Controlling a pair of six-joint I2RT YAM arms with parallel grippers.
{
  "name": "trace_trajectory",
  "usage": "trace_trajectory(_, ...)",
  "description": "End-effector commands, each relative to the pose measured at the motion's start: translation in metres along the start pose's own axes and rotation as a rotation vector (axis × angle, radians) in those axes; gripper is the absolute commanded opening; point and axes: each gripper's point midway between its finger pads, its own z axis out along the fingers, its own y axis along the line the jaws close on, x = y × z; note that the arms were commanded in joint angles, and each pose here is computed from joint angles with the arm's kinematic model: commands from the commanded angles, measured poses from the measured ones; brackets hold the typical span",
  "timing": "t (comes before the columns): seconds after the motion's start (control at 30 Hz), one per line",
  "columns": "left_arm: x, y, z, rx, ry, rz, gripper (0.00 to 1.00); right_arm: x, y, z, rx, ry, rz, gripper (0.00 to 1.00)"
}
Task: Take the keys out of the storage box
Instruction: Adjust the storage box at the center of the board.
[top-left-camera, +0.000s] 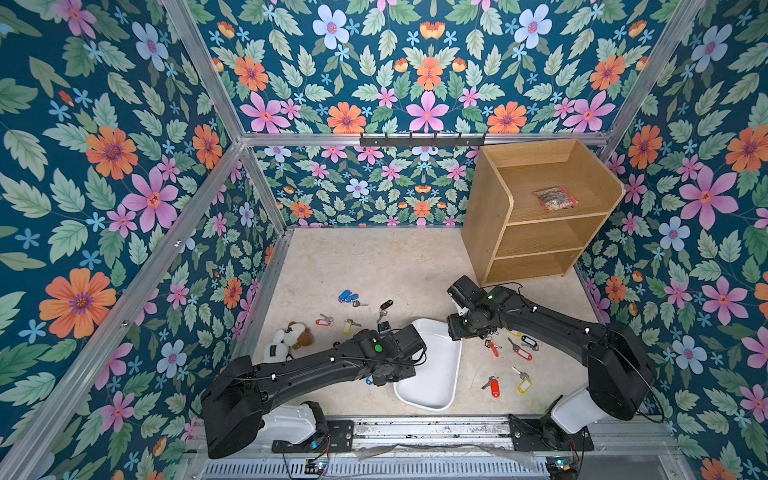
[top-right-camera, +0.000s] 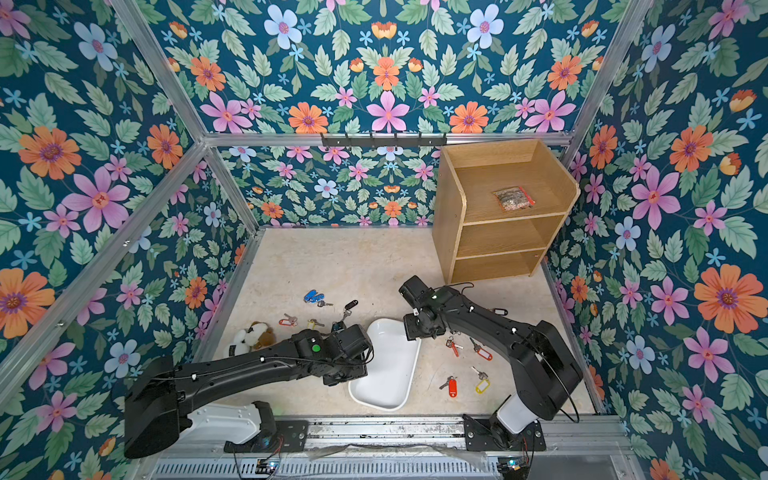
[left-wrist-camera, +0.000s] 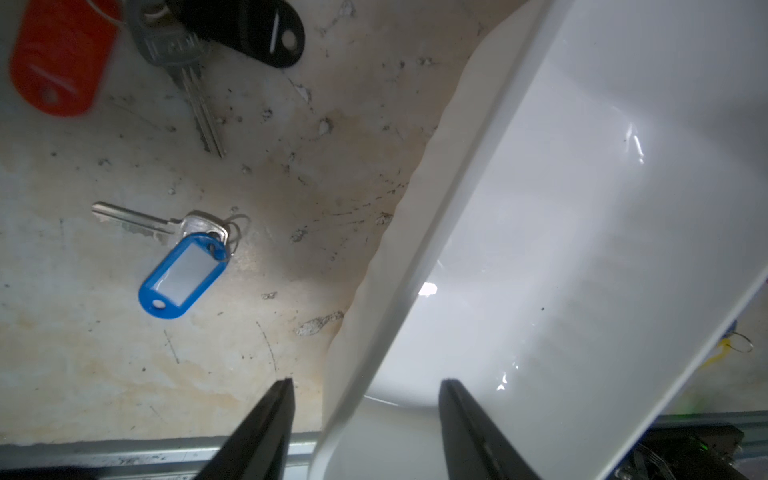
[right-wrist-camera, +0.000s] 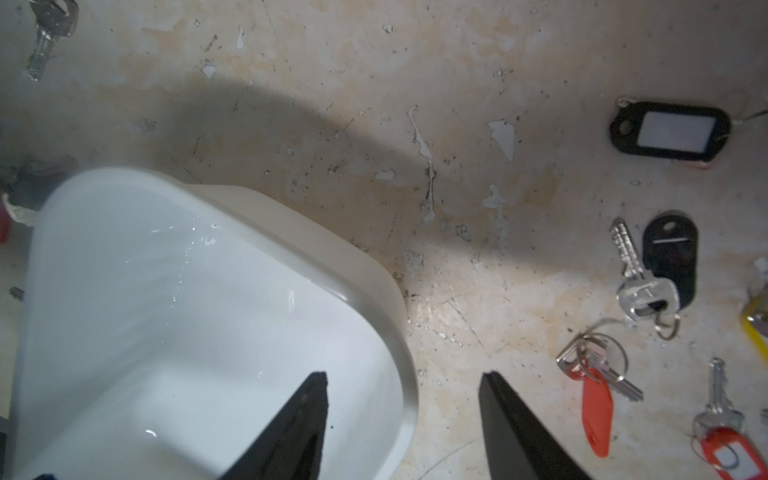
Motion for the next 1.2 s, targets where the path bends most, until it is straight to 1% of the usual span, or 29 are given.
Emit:
trace_trajectory(0.0, 0.004, -0.001, -0.001, 0.005, 0.010, -0.006, 0.62, -0.002, -0.001, 0.002, 0.020, 0.010, -0.041, 0.60)
trace_trajectory(0.23, 0.013, 0.002, 0.001, 0.001, 0.024, -0.011, 0.62, -0.011, 0.001, 0.005, 0.021, 0.015, -0.073, 0.52)
trace_trajectory(0.27, 0.015, 0.003, 0.003, -0.005, 0.030, -0.007, 0.62, -0.008, 0.000, 0.014, 0.031, 0.044, -0.076, 0.51)
trace_trajectory(0.3, 0.017, 0.003, 0.004, -0.008, 0.034, -0.005, 0.62, -0.007, 0.000, 0.016, 0.033, 0.050, -0.076, 0.50)
trace_trajectory(0.43, 0.023, 0.002, 0.008, -0.019, 0.051, 0.009, 0.62, -0.007, -0.001, 0.016, 0.034, 0.053, -0.075, 0.44)
trace_trajectory(0.5, 0.025, 0.002, 0.010, -0.029, 0.055, 0.018, 0.60, -0.006, -0.002, 0.017, 0.034, 0.056, -0.075, 0.40)
trace_trajectory(0.63, 0.025, 0.001, 0.015, -0.040, 0.057, 0.033, 0.52, 0.000, -0.003, 0.017, 0.031, 0.064, -0.068, 0.26)
trace_trajectory(0.7, 0.024, 0.001, 0.015, -0.043, 0.053, 0.036, 0.46, 0.005, -0.004, 0.018, 0.025, 0.075, -0.061, 0.17)
trace_trajectory(0.8, 0.023, 0.002, 0.017, -0.052, 0.051, 0.039, 0.33, 0.008, -0.003, 0.009, 0.001, 0.051, -0.040, 0.01)
trace_trajectory(0.87, 0.024, 0.004, 0.019, -0.061, 0.052, 0.042, 0.26, 0.014, -0.005, 0.009, -0.005, 0.057, -0.023, 0.00)
trace_trajectory(0.93, 0.023, 0.005, 0.021, -0.068, 0.050, 0.048, 0.23, 0.021, -0.007, 0.008, -0.004, 0.064, -0.004, 0.00)
trace_trajectory(1.17, 0.007, 0.013, 0.030, -0.117, 0.047, 0.073, 0.20, 0.041, -0.011, -0.003, -0.029, 0.068, 0.078, 0.00)
